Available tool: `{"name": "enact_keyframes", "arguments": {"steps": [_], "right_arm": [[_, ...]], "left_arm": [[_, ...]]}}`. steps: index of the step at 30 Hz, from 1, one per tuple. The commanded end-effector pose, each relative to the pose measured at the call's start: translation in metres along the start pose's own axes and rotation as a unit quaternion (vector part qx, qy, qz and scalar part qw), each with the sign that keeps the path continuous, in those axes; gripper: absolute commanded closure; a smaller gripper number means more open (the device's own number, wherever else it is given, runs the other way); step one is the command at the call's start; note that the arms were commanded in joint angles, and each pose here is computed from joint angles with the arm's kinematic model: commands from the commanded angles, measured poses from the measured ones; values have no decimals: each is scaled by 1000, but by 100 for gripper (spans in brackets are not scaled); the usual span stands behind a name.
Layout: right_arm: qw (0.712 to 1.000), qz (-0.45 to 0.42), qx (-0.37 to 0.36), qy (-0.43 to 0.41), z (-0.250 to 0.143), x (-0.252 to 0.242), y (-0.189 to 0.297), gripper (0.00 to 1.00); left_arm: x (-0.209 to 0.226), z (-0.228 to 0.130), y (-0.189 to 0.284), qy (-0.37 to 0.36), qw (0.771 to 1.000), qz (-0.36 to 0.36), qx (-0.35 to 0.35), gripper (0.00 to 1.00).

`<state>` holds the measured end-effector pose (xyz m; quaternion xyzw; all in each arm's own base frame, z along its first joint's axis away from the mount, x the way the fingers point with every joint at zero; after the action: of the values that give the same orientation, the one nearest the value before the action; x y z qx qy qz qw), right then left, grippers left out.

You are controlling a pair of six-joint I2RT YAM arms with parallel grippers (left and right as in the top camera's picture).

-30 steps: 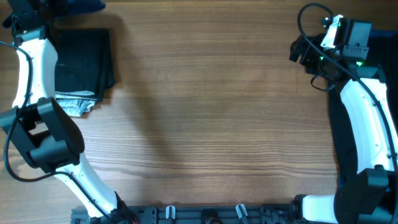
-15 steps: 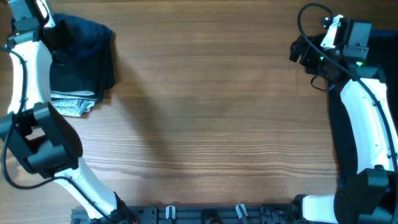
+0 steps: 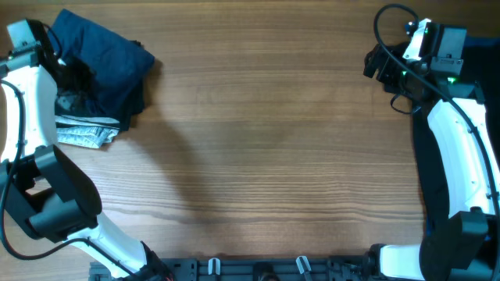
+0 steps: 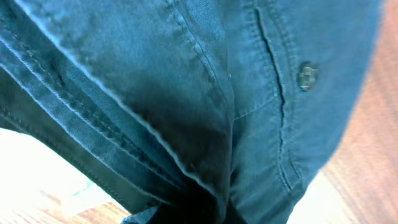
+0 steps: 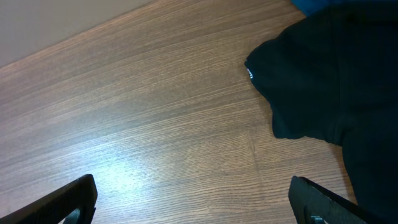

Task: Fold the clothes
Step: 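Release the shorts and withdraw the left gripper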

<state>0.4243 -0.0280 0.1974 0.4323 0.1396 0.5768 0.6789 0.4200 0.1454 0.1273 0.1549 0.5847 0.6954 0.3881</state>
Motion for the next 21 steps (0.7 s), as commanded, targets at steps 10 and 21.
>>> {"name": "enact_keyframes", "arguments": {"steps": [10,21], "right_arm": [[1000,-7,1,1,-1,-2,-3,1],[1000,-7,1,1,-1,-2,-3,0]], "left_arm": [[31,1,84,48,998,-18,-47,36],[-24,66,106,-128,964,-125,-199,96]]}}
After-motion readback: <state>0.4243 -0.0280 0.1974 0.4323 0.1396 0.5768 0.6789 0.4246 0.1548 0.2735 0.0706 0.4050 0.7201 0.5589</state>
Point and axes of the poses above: each gripper's point midway between its finger pads, its own y axis back along the fingers, its own x axis along the line the jaws close on, z = x × y, the point moved 1 cm from there along y, back along the fingers, and after that the axes turned 7 degrees about -y, right-handed, at the moved point
